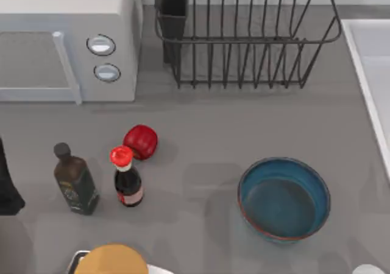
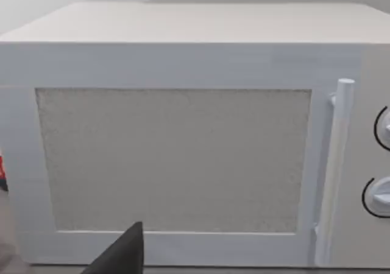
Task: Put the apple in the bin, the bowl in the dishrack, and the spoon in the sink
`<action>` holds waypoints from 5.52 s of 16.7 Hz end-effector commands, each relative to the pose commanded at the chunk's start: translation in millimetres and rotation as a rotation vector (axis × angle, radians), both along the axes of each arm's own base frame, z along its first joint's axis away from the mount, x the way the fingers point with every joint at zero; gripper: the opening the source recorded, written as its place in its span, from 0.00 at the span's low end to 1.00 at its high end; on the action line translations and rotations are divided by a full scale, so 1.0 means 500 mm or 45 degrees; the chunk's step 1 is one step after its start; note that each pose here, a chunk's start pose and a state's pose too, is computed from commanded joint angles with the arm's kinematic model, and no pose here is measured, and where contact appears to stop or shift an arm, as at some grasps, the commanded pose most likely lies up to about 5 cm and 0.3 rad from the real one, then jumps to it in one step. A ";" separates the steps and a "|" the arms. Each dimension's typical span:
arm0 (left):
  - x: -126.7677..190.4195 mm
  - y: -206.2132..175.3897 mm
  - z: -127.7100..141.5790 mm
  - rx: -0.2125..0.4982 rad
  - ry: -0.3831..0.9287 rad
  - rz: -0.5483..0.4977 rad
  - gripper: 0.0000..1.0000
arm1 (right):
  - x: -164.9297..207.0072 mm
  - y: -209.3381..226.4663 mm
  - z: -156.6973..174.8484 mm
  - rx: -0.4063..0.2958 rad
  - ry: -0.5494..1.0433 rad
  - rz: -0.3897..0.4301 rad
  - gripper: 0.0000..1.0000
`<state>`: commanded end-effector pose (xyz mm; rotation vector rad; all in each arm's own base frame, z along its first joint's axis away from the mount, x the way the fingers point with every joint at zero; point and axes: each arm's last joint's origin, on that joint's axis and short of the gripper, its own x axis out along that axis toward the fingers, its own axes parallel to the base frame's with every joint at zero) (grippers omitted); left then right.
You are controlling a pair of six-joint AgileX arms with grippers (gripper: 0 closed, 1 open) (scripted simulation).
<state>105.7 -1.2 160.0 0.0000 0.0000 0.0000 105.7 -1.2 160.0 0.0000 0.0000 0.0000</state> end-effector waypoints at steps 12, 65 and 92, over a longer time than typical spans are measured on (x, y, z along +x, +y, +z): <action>0.057 -0.033 0.134 0.004 0.485 -0.133 1.00 | 0.000 0.000 0.000 0.000 0.000 0.000 1.00; 0.519 -0.381 -0.103 0.473 1.918 -0.330 0.47 | 0.000 0.000 0.000 0.000 0.000 0.000 1.00; 0.516 -0.386 0.110 0.448 1.908 -0.352 0.00 | 0.000 0.000 0.000 0.000 0.000 0.000 1.00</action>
